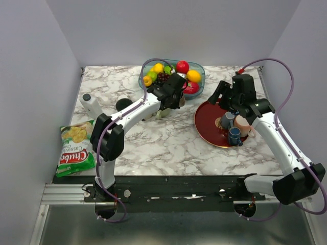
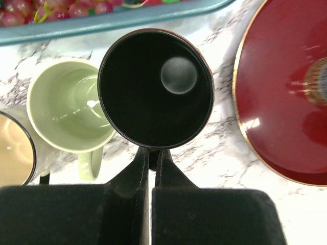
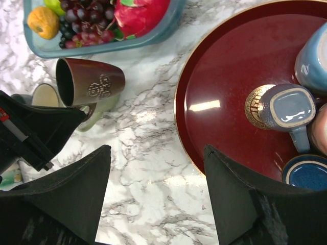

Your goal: Turn the mug right side up

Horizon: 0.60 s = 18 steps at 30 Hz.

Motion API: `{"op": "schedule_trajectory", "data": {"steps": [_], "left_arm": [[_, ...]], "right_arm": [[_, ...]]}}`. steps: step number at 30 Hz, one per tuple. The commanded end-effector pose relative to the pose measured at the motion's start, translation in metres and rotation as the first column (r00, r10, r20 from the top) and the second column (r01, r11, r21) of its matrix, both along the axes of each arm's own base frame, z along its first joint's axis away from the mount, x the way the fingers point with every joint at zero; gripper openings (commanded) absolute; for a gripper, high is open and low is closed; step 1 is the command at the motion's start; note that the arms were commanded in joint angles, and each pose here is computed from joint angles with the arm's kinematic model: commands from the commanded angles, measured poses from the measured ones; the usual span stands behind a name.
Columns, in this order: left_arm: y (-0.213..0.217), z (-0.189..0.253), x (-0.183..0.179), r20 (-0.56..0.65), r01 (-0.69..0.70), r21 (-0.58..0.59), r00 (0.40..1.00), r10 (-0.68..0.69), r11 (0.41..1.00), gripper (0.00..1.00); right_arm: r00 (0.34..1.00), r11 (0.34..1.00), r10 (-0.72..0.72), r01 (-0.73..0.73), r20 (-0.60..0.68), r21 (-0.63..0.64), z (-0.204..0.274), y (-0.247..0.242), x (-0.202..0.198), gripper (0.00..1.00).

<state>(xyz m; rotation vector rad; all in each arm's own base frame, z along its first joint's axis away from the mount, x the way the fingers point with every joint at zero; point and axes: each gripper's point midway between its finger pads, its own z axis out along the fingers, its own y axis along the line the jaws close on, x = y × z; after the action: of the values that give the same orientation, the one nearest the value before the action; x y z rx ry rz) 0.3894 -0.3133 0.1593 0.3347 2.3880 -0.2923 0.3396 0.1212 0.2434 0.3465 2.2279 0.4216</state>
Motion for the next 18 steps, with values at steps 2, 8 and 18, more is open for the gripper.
{"op": "schedule_trajectory", "data": {"steps": [2,8,18], "left_arm": [[0.003,-0.011,0.004,0.007,-0.023,0.107,1.000,0.022,0.994,0.00],[0.003,-0.033,0.006,-0.035,-0.011,0.174,0.999,0.018,0.985,0.00],[0.007,-0.057,0.009,-0.012,-0.011,0.251,1.000,0.015,0.968,0.00]], "right_arm": [[0.997,0.997,-0.024,0.019,-0.069,-0.072,-0.018,-0.012,-0.003,0.80],[0.993,0.996,-0.021,0.010,-0.120,-0.091,-0.031,-0.014,-0.004,0.80],[0.989,0.995,-0.035,0.021,-0.145,-0.100,-0.041,-0.017,-0.006,0.80]]}}
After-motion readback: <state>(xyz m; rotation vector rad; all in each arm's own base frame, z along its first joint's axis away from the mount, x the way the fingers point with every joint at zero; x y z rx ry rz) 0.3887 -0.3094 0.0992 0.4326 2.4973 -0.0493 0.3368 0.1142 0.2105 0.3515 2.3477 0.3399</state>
